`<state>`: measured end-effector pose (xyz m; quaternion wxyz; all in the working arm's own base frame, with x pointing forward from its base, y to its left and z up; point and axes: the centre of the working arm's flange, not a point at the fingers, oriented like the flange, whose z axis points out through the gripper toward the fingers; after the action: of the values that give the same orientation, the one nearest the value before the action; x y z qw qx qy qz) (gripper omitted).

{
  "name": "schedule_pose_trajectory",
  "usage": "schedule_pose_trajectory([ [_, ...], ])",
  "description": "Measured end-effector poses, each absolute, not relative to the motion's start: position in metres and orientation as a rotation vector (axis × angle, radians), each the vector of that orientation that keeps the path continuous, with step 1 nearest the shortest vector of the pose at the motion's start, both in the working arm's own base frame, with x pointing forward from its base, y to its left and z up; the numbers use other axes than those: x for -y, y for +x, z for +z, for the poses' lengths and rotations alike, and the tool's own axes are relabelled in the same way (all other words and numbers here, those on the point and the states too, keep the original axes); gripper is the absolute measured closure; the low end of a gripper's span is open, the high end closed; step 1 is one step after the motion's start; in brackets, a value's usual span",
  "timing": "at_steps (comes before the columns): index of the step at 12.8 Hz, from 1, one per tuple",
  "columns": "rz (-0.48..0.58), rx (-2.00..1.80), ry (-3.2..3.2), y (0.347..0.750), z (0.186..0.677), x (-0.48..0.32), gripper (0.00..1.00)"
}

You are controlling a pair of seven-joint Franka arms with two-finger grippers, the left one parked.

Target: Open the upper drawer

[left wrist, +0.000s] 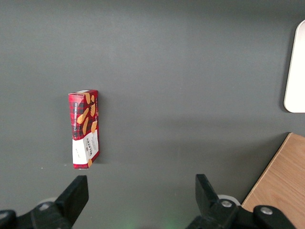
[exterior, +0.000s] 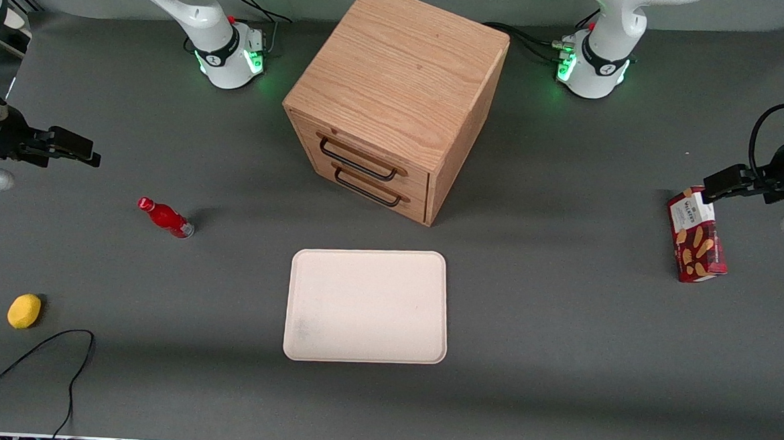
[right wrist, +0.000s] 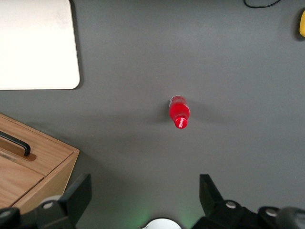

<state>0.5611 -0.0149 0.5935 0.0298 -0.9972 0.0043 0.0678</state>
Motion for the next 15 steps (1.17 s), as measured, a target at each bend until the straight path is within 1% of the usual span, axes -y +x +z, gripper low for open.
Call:
schedule_pose_trajectory([
  [5, 0.217, -0.001, -3.084, 0.5692, 0.5886, 0.0114, 0.00],
  [15, 0.214, 0.000, -3.085, 0.5703, 0.5894, 0.0114, 0.00],
])
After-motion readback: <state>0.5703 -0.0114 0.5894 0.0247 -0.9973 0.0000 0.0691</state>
